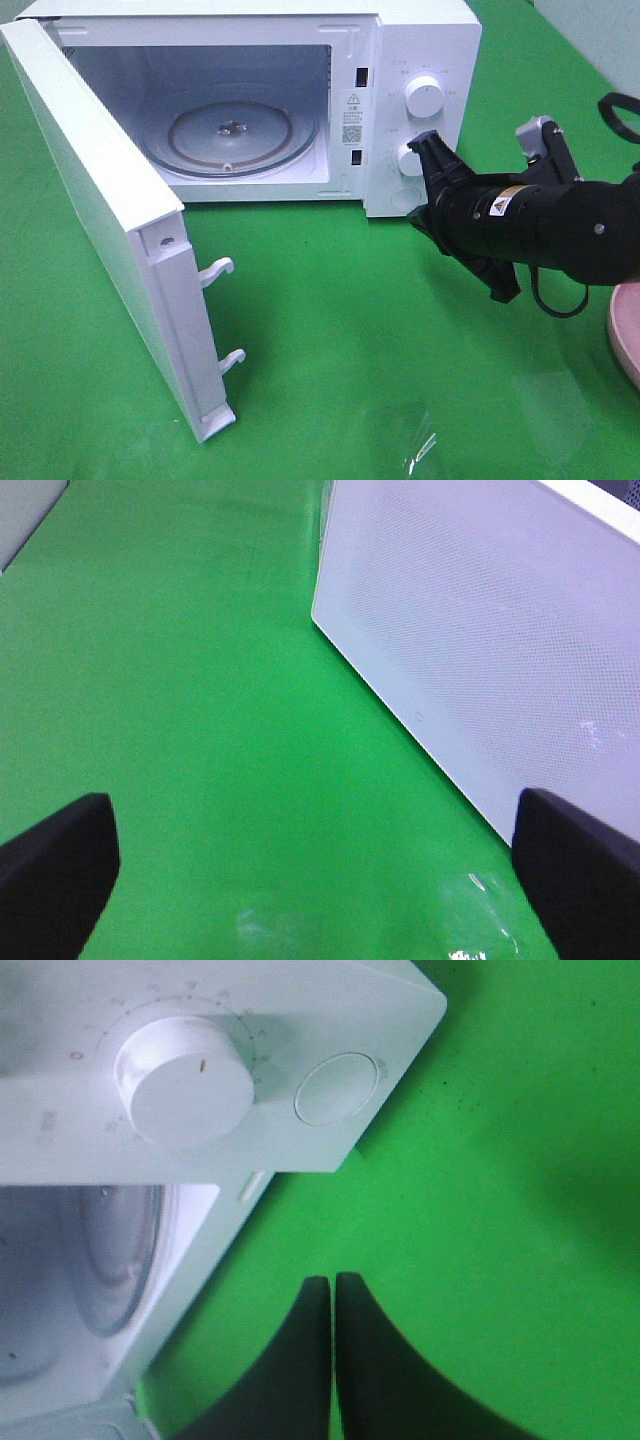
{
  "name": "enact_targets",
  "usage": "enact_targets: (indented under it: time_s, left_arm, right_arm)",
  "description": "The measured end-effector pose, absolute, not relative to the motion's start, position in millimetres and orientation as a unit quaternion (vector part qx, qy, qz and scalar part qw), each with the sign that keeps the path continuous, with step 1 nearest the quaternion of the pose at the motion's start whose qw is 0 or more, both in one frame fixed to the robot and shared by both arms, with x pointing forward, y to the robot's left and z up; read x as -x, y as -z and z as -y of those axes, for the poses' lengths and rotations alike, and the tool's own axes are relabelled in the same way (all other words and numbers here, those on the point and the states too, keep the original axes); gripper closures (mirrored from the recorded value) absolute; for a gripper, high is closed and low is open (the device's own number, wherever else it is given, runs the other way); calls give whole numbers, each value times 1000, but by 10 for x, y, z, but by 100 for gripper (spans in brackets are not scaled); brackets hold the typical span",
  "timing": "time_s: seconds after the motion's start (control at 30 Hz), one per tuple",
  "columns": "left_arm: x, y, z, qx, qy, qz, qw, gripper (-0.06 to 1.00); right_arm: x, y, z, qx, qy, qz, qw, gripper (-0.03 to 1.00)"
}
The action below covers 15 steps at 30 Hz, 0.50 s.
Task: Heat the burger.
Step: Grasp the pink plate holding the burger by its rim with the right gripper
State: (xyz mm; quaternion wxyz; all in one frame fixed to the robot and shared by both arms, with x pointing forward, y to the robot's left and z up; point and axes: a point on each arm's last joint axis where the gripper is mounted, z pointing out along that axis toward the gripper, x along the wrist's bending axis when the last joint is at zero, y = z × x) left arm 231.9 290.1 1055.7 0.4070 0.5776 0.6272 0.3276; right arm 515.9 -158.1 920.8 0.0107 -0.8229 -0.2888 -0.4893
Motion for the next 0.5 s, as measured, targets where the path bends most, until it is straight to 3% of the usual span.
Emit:
enact_targets:
  time_s: [0.5]
  left_arm:
    - [-2319, -10557, -2901, -578, -328, -627, 407, -4]
  right_arm:
    - [-4985, -9251, 1813, 776, 349, 521, -66, 94]
